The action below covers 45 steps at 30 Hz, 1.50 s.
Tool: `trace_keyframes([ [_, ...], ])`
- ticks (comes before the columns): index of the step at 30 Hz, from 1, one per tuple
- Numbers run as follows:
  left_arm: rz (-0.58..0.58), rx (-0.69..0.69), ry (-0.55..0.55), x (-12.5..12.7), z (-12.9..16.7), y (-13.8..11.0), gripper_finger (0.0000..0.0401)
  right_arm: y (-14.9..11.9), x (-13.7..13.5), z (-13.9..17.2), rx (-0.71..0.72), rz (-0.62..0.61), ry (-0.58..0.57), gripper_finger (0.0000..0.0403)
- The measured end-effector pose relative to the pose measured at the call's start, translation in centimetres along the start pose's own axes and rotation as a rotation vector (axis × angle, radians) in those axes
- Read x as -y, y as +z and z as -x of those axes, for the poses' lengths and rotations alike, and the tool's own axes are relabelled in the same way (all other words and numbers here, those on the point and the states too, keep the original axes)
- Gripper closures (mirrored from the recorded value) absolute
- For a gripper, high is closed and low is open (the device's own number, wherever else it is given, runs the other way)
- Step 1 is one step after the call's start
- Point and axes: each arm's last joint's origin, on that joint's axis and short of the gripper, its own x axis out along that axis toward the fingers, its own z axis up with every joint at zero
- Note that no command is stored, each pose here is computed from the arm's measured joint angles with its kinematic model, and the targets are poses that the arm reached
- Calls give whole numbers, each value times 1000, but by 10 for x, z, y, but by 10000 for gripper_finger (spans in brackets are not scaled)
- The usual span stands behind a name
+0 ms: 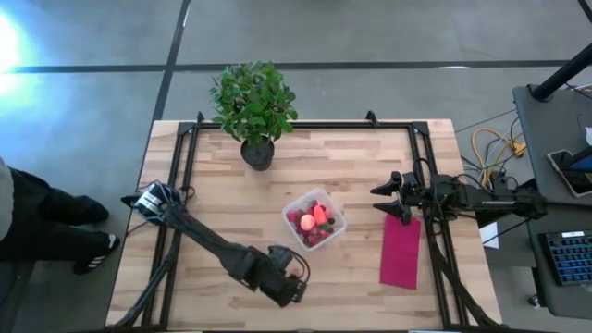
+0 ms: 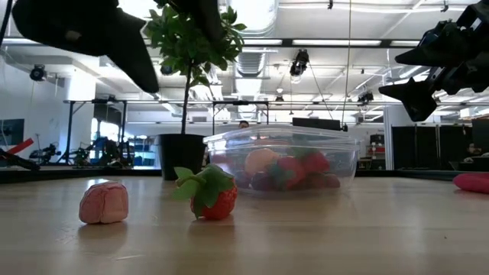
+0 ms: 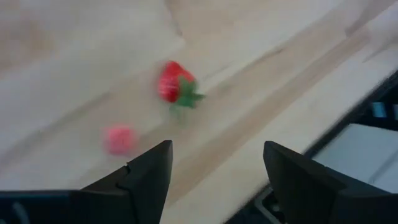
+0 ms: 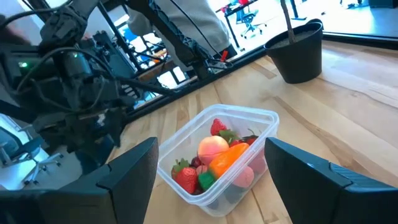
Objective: Pick and placing Produce into tupperware
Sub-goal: Put the red strawberry into the transparent bin
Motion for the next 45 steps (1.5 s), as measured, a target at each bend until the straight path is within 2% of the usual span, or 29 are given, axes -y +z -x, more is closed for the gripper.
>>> trace_keyframes([
  [5, 33, -4, -57, 7, -15, -2, 164, 0, 0, 0, 0, 0, 0, 117],
  [17, 42, 1, 53, -1, -45, -1, 164, 0, 0, 0, 0, 0, 0, 117],
  [35, 52, 22, 102, -6, -77, 7, 164, 0, 0, 0, 0, 0, 0, 117],
  [45, 26, 12, 143, -11, -80, 9, 164, 0, 0, 0, 1, 0, 0, 117],
])
